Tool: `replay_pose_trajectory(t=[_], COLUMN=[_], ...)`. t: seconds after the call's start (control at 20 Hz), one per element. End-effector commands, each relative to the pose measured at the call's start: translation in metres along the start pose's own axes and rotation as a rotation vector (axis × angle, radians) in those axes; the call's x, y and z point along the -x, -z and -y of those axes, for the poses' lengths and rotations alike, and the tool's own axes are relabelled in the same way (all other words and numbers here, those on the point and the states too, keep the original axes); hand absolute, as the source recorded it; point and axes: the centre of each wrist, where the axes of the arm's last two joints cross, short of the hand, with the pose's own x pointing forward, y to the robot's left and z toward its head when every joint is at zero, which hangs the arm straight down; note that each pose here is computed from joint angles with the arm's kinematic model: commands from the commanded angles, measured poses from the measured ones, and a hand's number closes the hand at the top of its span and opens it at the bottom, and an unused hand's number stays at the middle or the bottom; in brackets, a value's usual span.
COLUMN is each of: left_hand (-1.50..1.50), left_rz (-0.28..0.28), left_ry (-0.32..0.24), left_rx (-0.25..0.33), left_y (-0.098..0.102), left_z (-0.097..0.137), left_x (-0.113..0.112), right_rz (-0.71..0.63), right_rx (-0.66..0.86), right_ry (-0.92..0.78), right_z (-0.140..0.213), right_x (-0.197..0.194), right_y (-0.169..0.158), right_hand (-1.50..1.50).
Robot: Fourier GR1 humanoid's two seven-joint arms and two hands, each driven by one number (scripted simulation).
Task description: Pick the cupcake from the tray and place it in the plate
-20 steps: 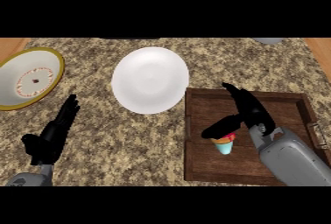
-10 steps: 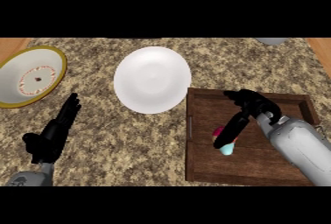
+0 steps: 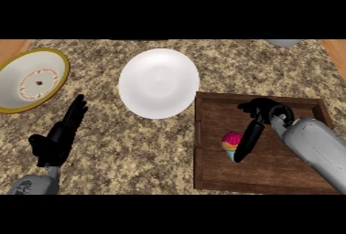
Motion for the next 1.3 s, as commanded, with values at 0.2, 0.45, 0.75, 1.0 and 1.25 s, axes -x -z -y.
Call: replay_pose_trajectory(t=[0.2,0.45,0.75,1.0,1.25], left_hand=[0.00,0.00,0.00,0.00,0.00], left_rz=[-0.008,0.001,0.009,-0.006,-0.024], left_ry=[-0.001,-0.002,-0.007,-0.003,-0.003], left_rx=[-0.011,-0.021,-0.013,-0.009,-0.012], left_y=[-0.004,0.007,-0.002,-0.007,-0.008], left_z=[-0.002,-0.007,-0.012,-0.003,-0.004], left_x=[0.008,0.006,0.003,0.008,0.009], right_rz=[-0.239,-0.246,-0.312,-0.279,-0.204], right_rx=[-0.088,-0.107,-0.101,-0.173,-0.197], right_ry=[-0.147,-0.155,-0.196,-0.156,-0.216], right_z=[-0.014,-0.024,-0.026,-0.048,-0.050], right_x=[-0.011,-0.004,0.013,0.021,0.036], right_y=[0.004,0.019,0.032,0.046,0.049], right_hand=[-1.50,-1.50,-1.50,1.50,1.50])
